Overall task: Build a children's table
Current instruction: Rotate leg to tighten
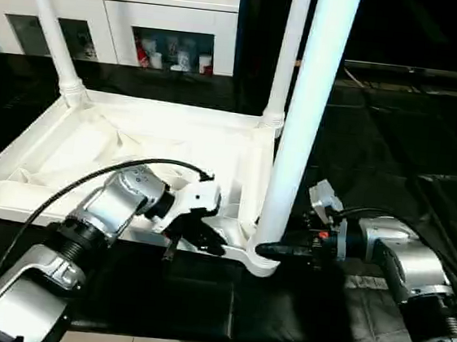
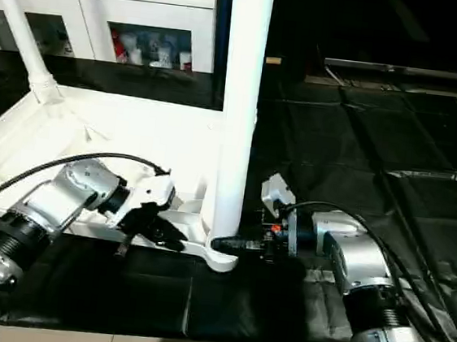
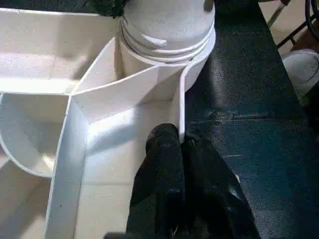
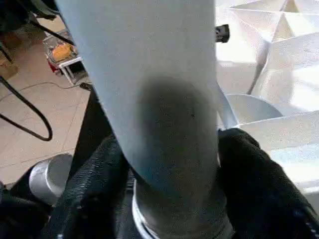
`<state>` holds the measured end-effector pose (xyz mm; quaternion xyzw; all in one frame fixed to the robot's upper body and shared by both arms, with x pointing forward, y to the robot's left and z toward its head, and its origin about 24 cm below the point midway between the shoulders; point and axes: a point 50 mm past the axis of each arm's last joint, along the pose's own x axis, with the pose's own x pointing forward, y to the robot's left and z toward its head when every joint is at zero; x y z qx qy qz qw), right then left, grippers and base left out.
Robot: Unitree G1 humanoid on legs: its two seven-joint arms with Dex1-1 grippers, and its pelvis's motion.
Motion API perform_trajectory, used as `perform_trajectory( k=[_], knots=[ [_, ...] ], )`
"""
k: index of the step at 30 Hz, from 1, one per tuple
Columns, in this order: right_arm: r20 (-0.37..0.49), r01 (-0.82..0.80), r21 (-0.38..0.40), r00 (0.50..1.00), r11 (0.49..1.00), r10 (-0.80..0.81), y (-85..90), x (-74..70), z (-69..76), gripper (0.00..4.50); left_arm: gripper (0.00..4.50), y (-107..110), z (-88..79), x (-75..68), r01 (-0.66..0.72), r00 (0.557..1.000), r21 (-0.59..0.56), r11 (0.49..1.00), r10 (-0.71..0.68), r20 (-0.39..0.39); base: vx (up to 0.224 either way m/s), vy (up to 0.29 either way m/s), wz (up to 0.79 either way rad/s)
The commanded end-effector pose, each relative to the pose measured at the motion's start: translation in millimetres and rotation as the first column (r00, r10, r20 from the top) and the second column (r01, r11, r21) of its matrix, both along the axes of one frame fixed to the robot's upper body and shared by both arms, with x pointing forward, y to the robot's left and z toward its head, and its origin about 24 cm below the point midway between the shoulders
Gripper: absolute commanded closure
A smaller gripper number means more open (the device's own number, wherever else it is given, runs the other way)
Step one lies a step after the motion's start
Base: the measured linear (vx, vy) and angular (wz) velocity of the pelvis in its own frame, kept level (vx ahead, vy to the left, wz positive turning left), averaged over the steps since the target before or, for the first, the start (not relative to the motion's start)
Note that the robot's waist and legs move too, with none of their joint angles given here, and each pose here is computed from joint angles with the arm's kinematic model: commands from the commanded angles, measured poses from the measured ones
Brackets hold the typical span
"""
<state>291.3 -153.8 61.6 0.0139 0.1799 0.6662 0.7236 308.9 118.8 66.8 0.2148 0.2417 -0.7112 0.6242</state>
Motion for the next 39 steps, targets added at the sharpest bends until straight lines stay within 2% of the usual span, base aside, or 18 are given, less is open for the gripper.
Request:
perform_trajectory(
  k=[1,5,13,20,22,24,25,27,28,30,31,32,33,35,39],
  knots=[
    [0.028,0.013,-0.007,1.000,1.000,-0.013,-0.2,6.4,7.2,2.12,4.50,-7,4.8,-2.7,0.064,0.998,-0.012,0.998,-0.064,0.013,0.000,0.000,0.00],
    [0.024,0.010,-0.004,1.000,1.000,-0.010,-0.2,5.6,6.9,2.31,4.50,-7,4.5,-2.6,0.061,0.998,-0.012,0.998,-0.060,0.012,0.000,0.000,0.00],
    [0.010,0.013,0.018,1.000,1.000,-0.013,3.3,2.9,4.5,2.41,4.50,-9,3.1,0.4,-0.001,1.000,-0.042,0.999,0.002,0.016,0.000,0.000,0.00],
    [0.019,0.203,0.007,0.979,0.979,-0.203,16.8,9.8,-4.3,2.43,4.50,-16,2.0,9.9,-0.165,0.985,-0.081,0.983,0.168,0.028,0.000,0.000,0.00],
    [0.027,0.277,0.006,0.961,0.961,-0.277,23.8,14.1,-6.9,2.44,4.50,-22,2.8,14.2,-0.235,0.971,-0.103,0.967,0.239,0.024,0.000,0.000,0.00],
    [0.043,0.408,-0.005,0.912,0.913,-0.408,43.5,22.8,-12.1,2.46,4.50,-36,4.9,23.1,-0.378,0.924,-0.141,0.915,0.383,0.007,0.000,0.000,0.00],
    [0.043,0.408,-0.005,0.912,0.913,-0.408,43.5,22.8,-12.1,2.46,4.50,-36,4.9,23.1,-0.378,0.924,-0.141,0.915,0.383,0.007,0.000,0.000,0.00],
    [0.043,0.491,-0.017,0.871,0.871,-0.490,55.6,29.1,-14.7,2.46,4.50,-45,6.7,28.4,-0.456,0.887,-0.159,0.876,0.462,0.003,0.000,0.000,0.00],
    [0.043,0.491,-0.017,0.871,0.871,-0.490,55.6,29.1,-14.7,2.46,4.50,-45,6.7,28.4,-0.456,0.887,-0.159,0.876,0.462,0.003,0.000,0.000,0.00],
    [0.050,0.584,-0.036,0.812,0.811,-0.582,67.3,36.9,-16.6,2.48,4.50,-54,9.1,33.8,-0.537,0.839,-0.177,0.825,0.545,-0.003,0.000,0.000,0.00],
    [0.050,0.584,-0.036,0.812,0.811,-0.582,67.3,36.9,-16.6,2.49,4.50,-54,9.1,33.8,-0.537,0.839,-0.177,0.825,0.545,-0.003,0.000,0.000,0.00],
    [0.050,0.634,-0.038,0.773,0.772,-0.632,72.1,41.0,-16.2,2.49,4.50,-58,10.4,36.5,-0.577,0.809,-0.189,0.794,0.587,-0.001,0.000,0.000,0.00],
    [0.050,0.634,-0.038,0.773,0.772,-0.632,72.1,41.0,-16.2,2.50,4.50,-58,10.4,36.5,-0.577,0.809,-0.189,0.794,0.587,-0.001,0.000,0.000,0.00],
    [0.070,0.695,-0.033,0.718,0.718,-0.692,84.4,47.2,-13.2,2.51,4.50,-69,12.4,39.3,-0.627,0.764,-0.219,0.748,0.645,0.017,0.000,0.000,0.00],
    [0.126,0.706,-0.039,0.705,0.707,-0.698,88.3,48.0,-11.8,2.51,4.50,-72,12.4,38.2,-0.621,0.769,-0.215,0.754,0.639,0.020,0.000,0.000,0.00]
  ],
)
